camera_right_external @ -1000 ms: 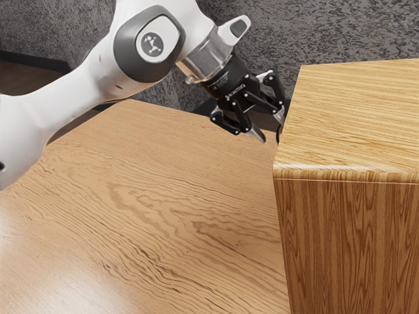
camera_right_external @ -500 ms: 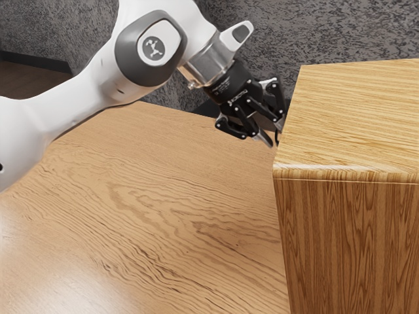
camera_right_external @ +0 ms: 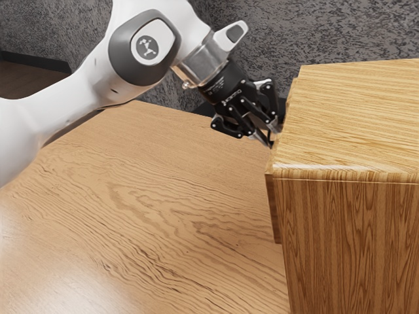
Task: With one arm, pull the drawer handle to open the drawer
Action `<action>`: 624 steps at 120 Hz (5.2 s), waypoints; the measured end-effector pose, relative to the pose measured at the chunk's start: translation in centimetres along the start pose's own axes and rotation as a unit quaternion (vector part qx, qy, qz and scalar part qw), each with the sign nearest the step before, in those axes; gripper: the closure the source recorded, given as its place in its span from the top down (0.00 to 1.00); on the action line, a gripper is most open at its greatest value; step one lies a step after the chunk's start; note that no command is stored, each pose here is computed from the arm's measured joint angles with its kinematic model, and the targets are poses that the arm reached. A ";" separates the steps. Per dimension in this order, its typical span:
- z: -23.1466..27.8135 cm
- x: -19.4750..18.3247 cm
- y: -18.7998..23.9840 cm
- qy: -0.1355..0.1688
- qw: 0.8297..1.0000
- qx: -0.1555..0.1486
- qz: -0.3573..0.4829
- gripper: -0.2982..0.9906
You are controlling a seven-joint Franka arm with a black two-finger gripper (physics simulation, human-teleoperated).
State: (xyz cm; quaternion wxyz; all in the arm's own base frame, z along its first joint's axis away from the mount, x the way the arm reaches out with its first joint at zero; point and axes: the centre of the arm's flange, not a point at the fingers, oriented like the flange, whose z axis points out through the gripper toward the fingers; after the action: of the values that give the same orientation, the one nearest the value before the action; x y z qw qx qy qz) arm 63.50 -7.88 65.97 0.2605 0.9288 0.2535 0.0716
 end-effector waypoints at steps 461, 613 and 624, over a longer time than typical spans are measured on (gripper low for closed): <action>-7.7 1.3 -12.3 0.009 0.997 0.042 0.065 0.22; -11.0 1.8 -17.0 0.013 0.998 0.043 0.053 0.22; -11.9 2.4 -18.8 0.020 0.998 0.043 0.038 0.22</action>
State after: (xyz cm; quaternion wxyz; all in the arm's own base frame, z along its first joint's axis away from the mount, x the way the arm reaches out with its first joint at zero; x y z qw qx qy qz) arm 54.30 12.50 66.42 0.2119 0.9466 0.2259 0.0895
